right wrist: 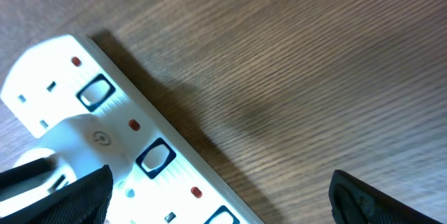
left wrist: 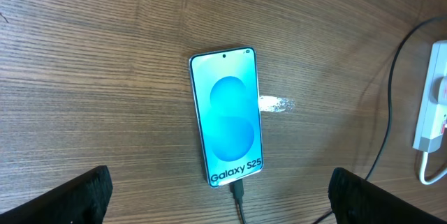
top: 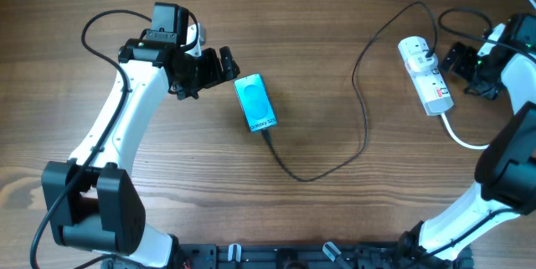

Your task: Plug charger to phone and switch on socket

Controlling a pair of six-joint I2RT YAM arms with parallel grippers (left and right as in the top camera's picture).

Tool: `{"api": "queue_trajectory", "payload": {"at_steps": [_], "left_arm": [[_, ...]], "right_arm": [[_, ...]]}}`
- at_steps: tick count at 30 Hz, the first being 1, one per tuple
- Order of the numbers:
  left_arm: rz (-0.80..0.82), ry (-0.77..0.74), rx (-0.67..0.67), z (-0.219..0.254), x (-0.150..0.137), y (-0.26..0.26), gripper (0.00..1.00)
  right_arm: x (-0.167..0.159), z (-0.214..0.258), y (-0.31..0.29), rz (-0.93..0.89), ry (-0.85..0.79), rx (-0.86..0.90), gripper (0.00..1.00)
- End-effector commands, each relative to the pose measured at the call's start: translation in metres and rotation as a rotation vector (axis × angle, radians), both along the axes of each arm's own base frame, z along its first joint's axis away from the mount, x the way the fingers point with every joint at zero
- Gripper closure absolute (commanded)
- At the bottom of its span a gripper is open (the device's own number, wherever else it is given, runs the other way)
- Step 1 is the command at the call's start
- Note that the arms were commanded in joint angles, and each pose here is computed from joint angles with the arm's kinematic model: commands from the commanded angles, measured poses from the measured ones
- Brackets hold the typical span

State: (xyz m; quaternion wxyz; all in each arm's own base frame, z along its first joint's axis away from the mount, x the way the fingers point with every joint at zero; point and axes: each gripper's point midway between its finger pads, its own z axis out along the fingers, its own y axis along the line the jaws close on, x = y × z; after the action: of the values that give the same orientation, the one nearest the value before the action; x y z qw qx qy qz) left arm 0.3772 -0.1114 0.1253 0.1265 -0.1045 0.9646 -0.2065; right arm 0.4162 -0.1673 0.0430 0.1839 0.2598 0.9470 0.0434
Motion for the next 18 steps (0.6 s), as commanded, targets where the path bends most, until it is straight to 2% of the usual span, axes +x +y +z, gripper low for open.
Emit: {"api": "queue_trajectory", "payload": {"at_steps": [1, 6, 13, 18], "left_arm": [[0.0, -0.016, 0.009, 0.004, 0.0, 0.002, 0.0], [0.0, -0.016, 0.009, 0.004, 0.0, 0.002, 0.0], [0.0, -0.016, 0.009, 0.004, 0.0, 0.002, 0.0], [0.0, -0.016, 0.009, 0.004, 0.0, 0.002, 0.0]], "right_arm": [[-0.008, -0.032, 0.007, 0.0, 0.069, 0.017, 0.0], [-0.013, -0.06, 0.009, 0.001, 0.124, 0.034, 0.0], [-0.009, -0.061, 0.009, 0.003, 0.116, 0.029, 0.0], [-0.024, -0.083, 0.02, 0.009, 0.19, 0.086, 0.0]]}}
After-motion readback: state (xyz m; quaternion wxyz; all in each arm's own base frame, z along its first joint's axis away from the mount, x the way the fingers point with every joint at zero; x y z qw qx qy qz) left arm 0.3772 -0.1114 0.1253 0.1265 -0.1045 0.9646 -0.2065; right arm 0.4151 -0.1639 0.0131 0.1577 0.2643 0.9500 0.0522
